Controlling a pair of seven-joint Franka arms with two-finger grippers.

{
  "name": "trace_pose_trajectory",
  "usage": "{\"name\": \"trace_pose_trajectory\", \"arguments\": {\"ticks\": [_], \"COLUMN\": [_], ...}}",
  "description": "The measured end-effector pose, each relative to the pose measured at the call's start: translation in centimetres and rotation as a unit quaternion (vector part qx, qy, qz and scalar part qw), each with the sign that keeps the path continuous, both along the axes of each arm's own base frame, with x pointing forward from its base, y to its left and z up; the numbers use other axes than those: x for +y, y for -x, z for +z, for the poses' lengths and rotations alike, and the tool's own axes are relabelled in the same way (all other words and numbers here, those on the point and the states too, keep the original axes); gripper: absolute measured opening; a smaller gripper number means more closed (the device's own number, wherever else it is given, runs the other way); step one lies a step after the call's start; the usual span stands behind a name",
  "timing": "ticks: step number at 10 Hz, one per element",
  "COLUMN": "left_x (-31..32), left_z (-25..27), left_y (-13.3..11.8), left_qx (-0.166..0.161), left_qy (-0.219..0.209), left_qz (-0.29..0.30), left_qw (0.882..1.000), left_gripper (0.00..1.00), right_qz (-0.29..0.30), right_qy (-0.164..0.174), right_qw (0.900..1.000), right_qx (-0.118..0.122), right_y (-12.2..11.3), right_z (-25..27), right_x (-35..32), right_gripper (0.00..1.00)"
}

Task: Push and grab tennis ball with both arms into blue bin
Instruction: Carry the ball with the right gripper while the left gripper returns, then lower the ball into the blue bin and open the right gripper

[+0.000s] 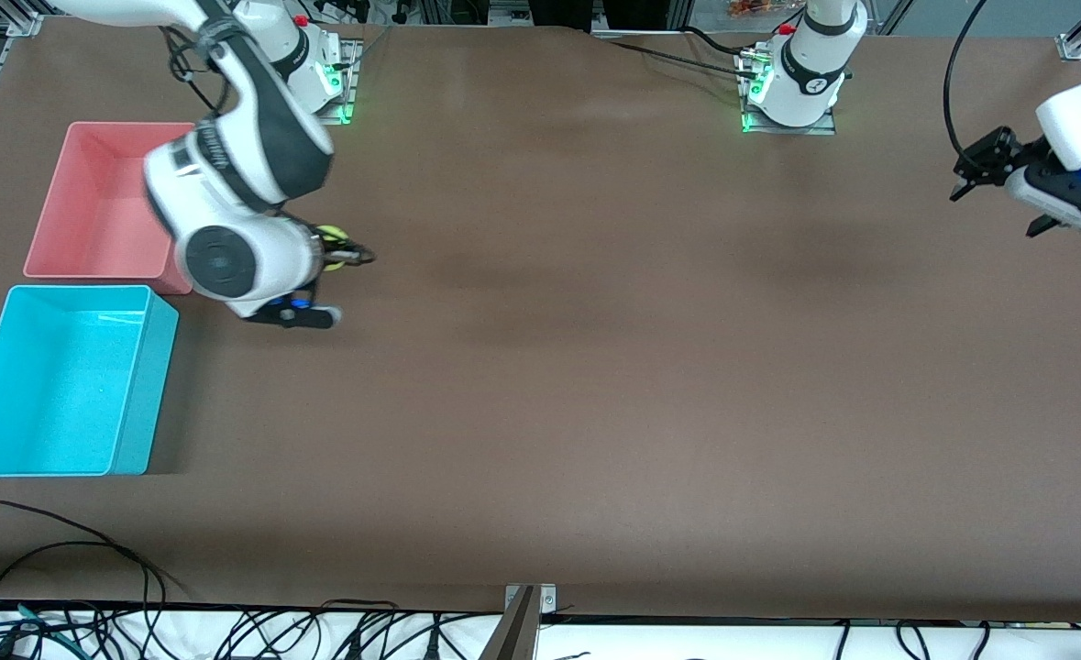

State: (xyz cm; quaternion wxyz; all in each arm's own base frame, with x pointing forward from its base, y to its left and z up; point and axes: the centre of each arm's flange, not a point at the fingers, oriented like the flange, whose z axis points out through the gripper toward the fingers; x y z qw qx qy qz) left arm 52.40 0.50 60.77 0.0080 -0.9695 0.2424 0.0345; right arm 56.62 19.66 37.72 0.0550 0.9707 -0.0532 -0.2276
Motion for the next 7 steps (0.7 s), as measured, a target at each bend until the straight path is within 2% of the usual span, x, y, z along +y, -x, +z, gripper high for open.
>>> {"name": "trace_pose_trajectory", "arguments": {"ticks": [4,7], "left_x": [-0.7,-1.8], "left_z": [5.2,6.0], "left_y": [1.2,1.1], "left_qx": [-0.006,-0.011], "left_qy": [-0.01,-0.012], "left_qz": [0.077,0.128], "left_qw": [0.997,0.992], "left_gripper": [1.0,1.0], "right_qz": [-0.091,-0.1], "right_qy": [0.024,0.017], "right_qw": [0.995,0.994], "right_qx": [-0.014,-0.038], "right_y": [-3.3,-4.5], "right_z": [-0.2,-0.8], "right_x": [-13.6,-20.6], "right_gripper": [0.67,0.67]}}
